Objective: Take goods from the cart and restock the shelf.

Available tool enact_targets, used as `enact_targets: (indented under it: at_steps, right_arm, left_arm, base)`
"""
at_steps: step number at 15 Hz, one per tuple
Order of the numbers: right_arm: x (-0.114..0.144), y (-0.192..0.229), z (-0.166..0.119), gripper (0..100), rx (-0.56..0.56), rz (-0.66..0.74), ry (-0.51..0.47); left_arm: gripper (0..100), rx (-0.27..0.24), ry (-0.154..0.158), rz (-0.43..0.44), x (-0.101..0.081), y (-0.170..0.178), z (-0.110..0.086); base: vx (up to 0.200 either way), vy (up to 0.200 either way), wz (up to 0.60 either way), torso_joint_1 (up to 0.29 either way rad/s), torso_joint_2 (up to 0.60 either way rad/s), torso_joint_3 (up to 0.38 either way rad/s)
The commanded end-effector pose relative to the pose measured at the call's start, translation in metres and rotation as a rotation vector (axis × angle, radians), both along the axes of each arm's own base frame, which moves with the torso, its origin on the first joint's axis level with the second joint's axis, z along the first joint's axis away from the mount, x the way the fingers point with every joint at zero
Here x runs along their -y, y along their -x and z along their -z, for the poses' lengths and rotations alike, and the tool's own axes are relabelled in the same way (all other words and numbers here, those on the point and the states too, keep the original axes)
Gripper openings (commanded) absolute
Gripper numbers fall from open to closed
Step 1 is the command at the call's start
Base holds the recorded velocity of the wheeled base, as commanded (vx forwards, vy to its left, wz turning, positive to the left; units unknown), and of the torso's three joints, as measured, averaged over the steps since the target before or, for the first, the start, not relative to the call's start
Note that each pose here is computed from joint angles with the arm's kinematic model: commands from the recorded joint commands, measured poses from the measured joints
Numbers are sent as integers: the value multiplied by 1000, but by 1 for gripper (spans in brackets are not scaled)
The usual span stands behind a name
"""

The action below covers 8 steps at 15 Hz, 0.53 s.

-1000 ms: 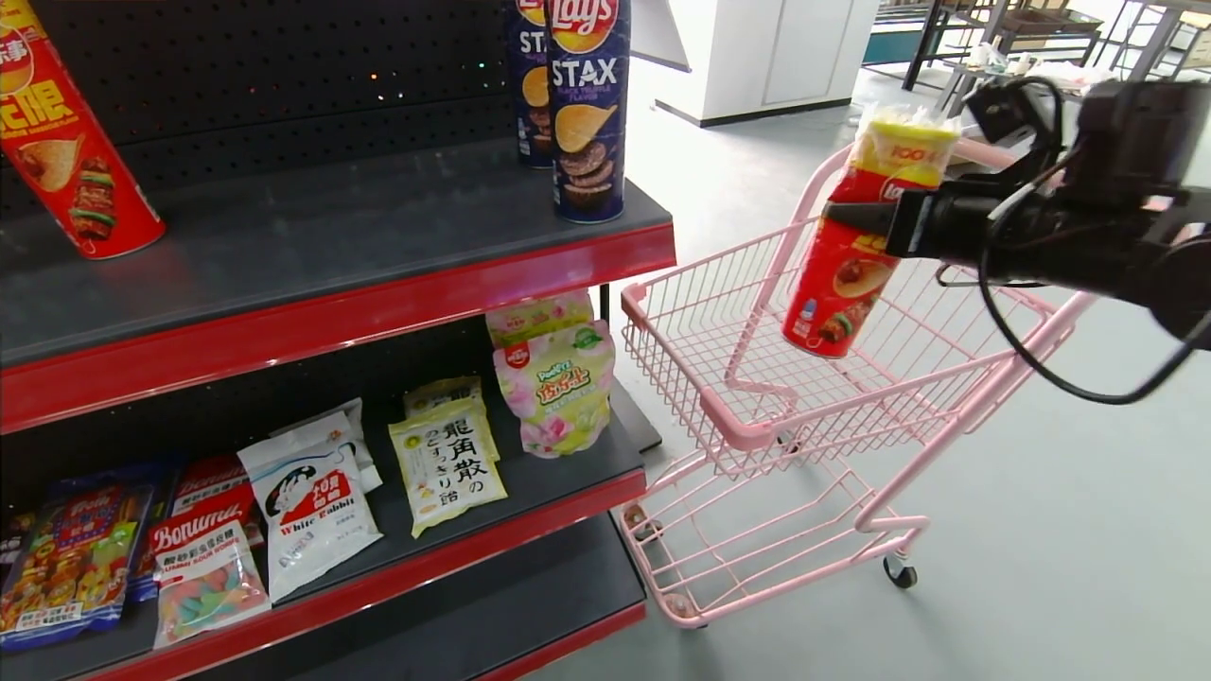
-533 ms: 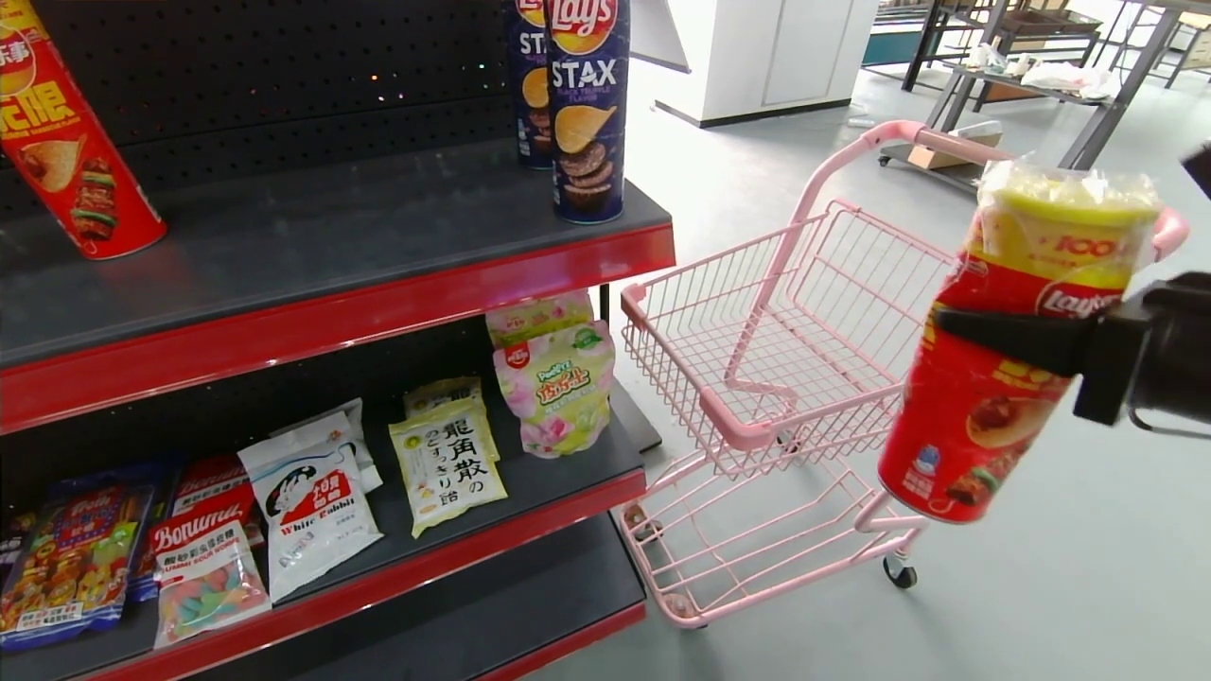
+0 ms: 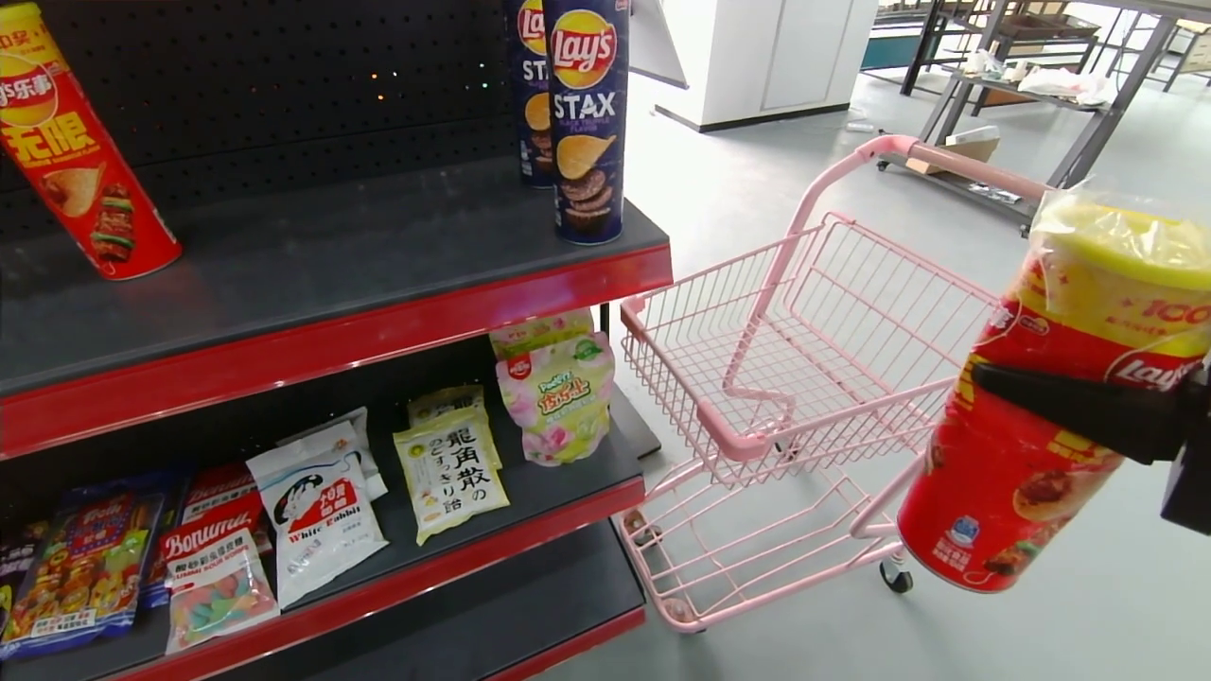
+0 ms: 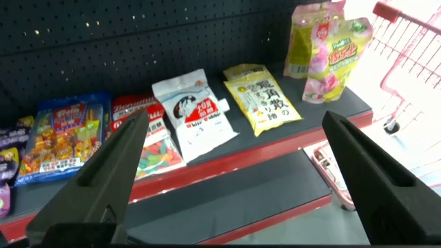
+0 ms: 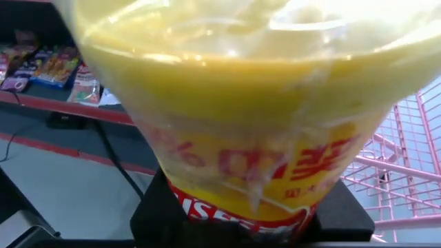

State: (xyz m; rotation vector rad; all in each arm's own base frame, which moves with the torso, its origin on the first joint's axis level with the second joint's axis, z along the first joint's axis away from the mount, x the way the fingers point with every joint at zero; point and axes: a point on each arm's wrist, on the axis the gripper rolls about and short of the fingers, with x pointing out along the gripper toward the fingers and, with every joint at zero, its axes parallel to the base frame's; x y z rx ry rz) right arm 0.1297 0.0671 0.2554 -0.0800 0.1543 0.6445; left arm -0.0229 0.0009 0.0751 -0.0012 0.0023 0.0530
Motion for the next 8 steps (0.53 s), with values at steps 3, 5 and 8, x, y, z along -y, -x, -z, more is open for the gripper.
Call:
enact_targets:
  at_steps: [3, 5, 8]
  right_arm:
    - [-9, -6, 7, 0, -36, -38, 18]
    - [-15, -16, 7, 0, -56, -40, 28]
    - [-22, -29, 0, 0, -51, -46, 24]
  left_arm:
    - [100, -1, -1, -1, 0, 0, 0]
    - [100, -1, -1, -1, 0, 0, 0]
    - [100, -1, -1, -1, 0, 0, 0]
  base:
    - [0, 0, 0, 142, -507, -354]
    - [0, 0, 0, 173, -542, -368]
    - [0, 0, 0, 196, -580, -378]
